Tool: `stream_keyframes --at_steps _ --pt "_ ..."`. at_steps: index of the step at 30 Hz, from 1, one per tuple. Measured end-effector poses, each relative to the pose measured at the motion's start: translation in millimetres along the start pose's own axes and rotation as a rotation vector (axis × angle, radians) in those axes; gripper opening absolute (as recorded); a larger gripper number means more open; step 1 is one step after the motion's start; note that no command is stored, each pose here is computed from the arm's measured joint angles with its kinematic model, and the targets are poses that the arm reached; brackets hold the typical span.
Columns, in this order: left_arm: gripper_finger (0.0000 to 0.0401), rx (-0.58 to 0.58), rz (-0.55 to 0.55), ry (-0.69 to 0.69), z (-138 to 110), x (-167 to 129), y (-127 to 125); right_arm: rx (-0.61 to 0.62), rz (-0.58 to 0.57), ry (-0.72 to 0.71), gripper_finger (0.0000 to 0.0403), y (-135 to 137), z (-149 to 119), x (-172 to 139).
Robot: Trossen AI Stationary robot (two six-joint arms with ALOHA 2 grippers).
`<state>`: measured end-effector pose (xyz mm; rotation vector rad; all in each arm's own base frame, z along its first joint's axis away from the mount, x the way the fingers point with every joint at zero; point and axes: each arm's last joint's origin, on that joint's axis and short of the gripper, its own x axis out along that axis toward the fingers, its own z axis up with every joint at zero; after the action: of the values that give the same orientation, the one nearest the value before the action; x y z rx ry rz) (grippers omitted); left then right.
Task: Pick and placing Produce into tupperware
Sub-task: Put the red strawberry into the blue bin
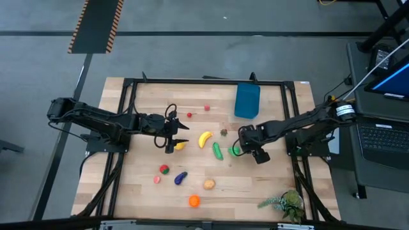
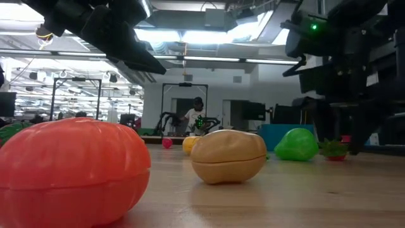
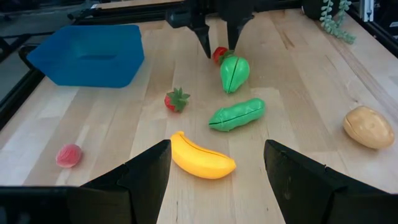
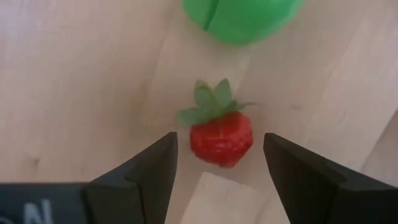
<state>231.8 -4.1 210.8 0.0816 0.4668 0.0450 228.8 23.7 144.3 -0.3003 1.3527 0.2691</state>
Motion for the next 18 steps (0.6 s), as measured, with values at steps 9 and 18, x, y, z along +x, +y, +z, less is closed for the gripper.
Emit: stream_keyframes --at_steps 9,18 --pt "0.0249 0.000 0.000 0.000 0.0 0.0 0.0 0.008 -0.006 -0.015 0.0239 -1.7 6.0 11.1" --pt "0.0249 0.000 0.001 0.000 0.0 0.0 0.1 0.079 -0.001 -0.010 0.0239 -1.7 6.3 12.9"
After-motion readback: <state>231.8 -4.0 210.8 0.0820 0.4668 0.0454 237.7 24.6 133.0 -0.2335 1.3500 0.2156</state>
